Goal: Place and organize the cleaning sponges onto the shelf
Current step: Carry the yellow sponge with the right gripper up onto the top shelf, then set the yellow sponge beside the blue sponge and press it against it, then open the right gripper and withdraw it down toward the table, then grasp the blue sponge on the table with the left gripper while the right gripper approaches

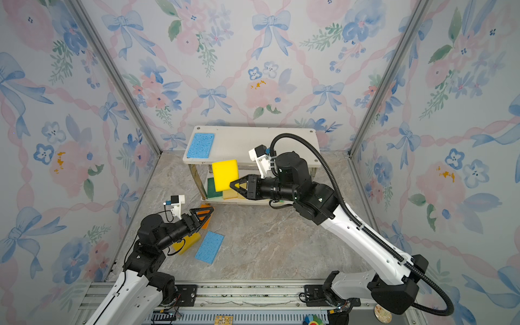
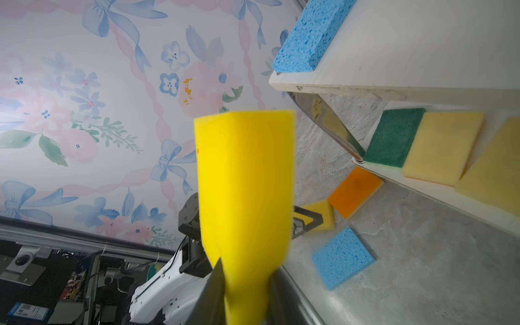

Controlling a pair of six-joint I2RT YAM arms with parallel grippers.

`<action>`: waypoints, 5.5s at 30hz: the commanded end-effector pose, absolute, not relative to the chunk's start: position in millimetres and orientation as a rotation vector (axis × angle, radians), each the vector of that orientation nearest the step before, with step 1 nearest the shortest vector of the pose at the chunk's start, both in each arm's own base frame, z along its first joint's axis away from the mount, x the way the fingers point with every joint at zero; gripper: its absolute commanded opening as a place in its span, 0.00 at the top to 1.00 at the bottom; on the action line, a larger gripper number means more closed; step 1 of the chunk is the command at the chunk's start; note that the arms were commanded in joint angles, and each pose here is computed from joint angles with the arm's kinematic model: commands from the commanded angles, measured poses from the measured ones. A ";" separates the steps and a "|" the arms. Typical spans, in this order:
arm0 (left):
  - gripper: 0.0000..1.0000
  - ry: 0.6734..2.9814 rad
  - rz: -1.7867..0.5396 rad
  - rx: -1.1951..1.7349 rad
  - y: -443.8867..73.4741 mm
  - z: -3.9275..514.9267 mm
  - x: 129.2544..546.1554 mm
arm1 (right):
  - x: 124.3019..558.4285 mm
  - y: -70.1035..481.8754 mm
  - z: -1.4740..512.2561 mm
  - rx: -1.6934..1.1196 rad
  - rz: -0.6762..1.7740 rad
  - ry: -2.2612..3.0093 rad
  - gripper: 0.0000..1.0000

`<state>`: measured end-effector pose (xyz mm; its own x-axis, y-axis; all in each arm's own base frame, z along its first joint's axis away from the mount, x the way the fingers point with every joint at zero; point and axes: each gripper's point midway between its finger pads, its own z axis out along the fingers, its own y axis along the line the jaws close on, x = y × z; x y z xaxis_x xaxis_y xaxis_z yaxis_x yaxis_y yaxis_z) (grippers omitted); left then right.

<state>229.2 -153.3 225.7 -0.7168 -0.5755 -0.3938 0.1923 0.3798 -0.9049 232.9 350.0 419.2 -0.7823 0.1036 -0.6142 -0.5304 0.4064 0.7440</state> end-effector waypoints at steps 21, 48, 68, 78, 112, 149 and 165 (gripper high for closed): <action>0.15 1.993 -1.381 -0.275 -153.7 201.9 217.4 | 369.7 389.9 412.3 -0.062 1.268 2.090 0.73; 0.13 2.017 -1.374 -0.253 -155.3 195.4 217.0 | 378.5 388.5 387.4 -0.117 1.037 2.195 0.36; 0.11 2.019 -1.376 -0.258 -154.6 193.5 216.7 | 364.2 401.1 376.0 -0.334 0.769 2.225 0.23; 0.10 2.042 -1.348 -0.252 -153.2 188.8 215.7 | 357.3 403.0 368.9 -0.464 0.705 2.225 0.14; 0.02 2.642 -0.253 -0.060 -145.3 71.5 220.7 | 193.6 241.8 312.5 -0.356 0.833 2.105 0.03; 0.28 2.841 0.056 0.193 -140.8 7.3 212.7 | 191.1 242.2 280.8 -0.309 0.872 2.170 0.03; 0.37 2.921 0.068 0.252 -144.9 -10.9 201.0 | 189.0 238.6 279.9 -0.274 0.887 2.171 0.03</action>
<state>233.3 -161.6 17.2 -0.9262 0.1324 -0.3531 0.1358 0.9906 0.0155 187.7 239.8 269.6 -0.7013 0.0543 -0.7108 -0.4463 0.7440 0.4973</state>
